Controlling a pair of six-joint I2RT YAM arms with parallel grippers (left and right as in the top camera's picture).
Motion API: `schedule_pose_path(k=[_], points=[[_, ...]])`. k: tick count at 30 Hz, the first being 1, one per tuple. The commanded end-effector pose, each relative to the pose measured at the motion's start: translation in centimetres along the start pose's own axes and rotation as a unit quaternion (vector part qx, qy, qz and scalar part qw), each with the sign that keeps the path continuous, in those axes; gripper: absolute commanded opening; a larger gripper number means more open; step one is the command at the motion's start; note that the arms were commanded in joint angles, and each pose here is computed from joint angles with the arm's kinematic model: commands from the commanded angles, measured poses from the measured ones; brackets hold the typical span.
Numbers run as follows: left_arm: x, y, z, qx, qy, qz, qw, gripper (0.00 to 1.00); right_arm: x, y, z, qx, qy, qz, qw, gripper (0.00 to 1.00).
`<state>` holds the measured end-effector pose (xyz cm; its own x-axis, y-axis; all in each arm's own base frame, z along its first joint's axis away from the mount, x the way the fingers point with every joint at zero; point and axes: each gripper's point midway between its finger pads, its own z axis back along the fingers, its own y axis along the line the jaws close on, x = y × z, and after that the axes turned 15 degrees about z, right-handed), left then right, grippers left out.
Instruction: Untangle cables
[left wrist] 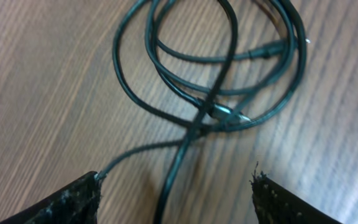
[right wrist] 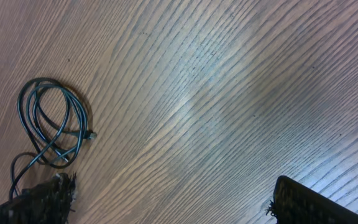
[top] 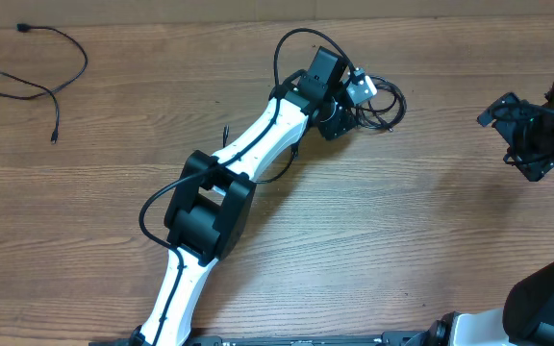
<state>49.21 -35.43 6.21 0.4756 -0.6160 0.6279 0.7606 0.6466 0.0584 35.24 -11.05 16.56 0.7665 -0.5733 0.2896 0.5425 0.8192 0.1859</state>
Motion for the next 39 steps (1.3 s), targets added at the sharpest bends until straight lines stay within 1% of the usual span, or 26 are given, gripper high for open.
schedule_pose_path(k=[1, 3, 4, 5, 6, 7, 8, 9, 11, 14, 15, 17, 18, 19, 22, 23, 26, 29, 31, 32, 34, 37, 39], points=[[-0.9, 0.2, -1.4, 0.0, 0.003, 0.023, 1.0, 0.74, 0.5, 0.0, 0.4, -0.002, -0.011, 0.004, 1.0, 1.0], [-1.5, 0.1, -2.2, -0.001, 0.009, 0.024, 1.0, 0.73, 0.5, 0.0, 0.4, -0.002, -0.011, 0.004, 1.0, 1.0], [-2.6, 0.0, -3.1, -0.004, 0.021, 0.026, 0.999, 0.66, 0.6, 0.0, 0.4, -0.002, -0.011, 0.004, 1.0, 1.0], [-2.9, 0.0, -3.4, -0.005, 0.024, 0.026, 0.999, 0.6, 0.6, 0.0, 0.4, -0.002, -0.011, 0.004, 1.0, 1.0], [-3.0, 0.1, -3.6, -0.002, 0.025, 0.026, 0.999, 0.51, 0.6, 0.0, 0.4, -0.002, -0.011, 0.004, 1.0, 1.0], [-2.8, 0.2, -3.6, 0.002, 0.022, 0.027, 0.999, 0.32, 0.6, 0.0, 0.4, -0.002, -0.011, 0.004, 1.0, 1.0], [-2.4, 0.5, -3.5, 0.009, 0.015, 0.033, 0.999, 0.17, 0.5, 0.0, 0.4, -0.002, -0.011, 0.004, 1.0, 1.0], [-1.9, 0.9, -3.4, 0.018, 0.007, 0.045, 0.999, 0.06, 0.5, 0.0, 0.4, -0.002, -0.011, 0.004, 1.0, 1.0], [-0.2, 2.0, -2.5, 0.043, -0.014, 0.083, 0.995, 0.04, 0.5, 0.1, 0.4, 0.0, -0.01, 0.004, 1.0, 1.0], [2.7, 3.1, -0.1, 0.065, -0.039, 0.103, 0.992, 0.04, 0.0, 0.5, 0.4, 0.012, 0.001, 0.004, 1.0, 1.0], [5.1, 3.4, 2.4, 0.067, -0.057, 0.102, 0.991, 0.04, -0.5, 0.9, 0.4, 0.026, 0.013, 0.003, 1.0, 1.0], [7.5, 3.5, 5.8, 0.069, -0.075, 0.1, 0.99, 0.04, -1.0, 1.4, 0.5, 0.038, 0.022, 0.004, 0.999, 1.0], [10.0, 3.1, 10.0, 0.06, -0.094, 0.101, 0.989, 0.04, -1.4, 2.1, 0.5, 0.05, 0.031, 0.007, 0.998, 1.0], [11.1, 2.5, 12.4, 0.045, -0.103, 0.098, 0.989, 0.04, -1.6, 2.5, 0.5, 0.059, 0.035, 0.01, 0.998, 1.0], [13.0, 0.2, 18.5, -0.009, -0.124, 0.09, 0.988, 0.04, -2.3, 4.6, 0.7, 0.101, 0.045, 0.043, 0.993, 1.0], [13.5, -0.7, 21.1, -0.038, -0.134, 0.087, 0.986, 0.04, -2.5, 5.6, 0.8, 0.12, 0.047, 0.058, 0.99, 1.0], [14.4, -2.4, 27.5, -0.086, -0.169, 0.079, 0.979, 0.04, -2.7, 8.0, 1.0, 0.151, 0.041, 0.088, 0.984, 1.0], [15.5, -2.2, 33.2, -0.085, -0.216, 0.089, 0.969, 0.04, -2.9, 9.8, 1.0, 0.163, 0.033, 0.112, 0.98, 1.0], [16.5, -1.7, 37.1, -0.076, -0.259, 0.102, 0.957, 0.04, -3.4, 11.0, 1.0, 0.17, 0.029, 0.144, 0.974, 1.0], [17.4, -1.1, 40.8, -0.069, -0.304, 0.118, 0.943, 0.04, -3.9, 12.2, 0.7, 0.179, 0.022, 0.189, 0.965, 1.0], [17.9, -0.7, 43.7, -0.062, -0.337, 0.122, 0.932, 0.04, -4.7, 13.5, 0.3, 0.193, 0.017, 0.23, 0.954, 1.0], [18.0, -0.7, 46.1, -0.054, -0.36, 0.115, 0.924, 0.04, -6.5, 16.5, 0.4, 0.266, 0.013, 0.308, 0.914, 1.0], [17.9, -0.5, 46.7, -0.046, -0.366, 0.115, 0.922, 0.04, -8.0, 18.4, 1.5, 0.33, 0.012, 0.356, 0.874, 1.0]])
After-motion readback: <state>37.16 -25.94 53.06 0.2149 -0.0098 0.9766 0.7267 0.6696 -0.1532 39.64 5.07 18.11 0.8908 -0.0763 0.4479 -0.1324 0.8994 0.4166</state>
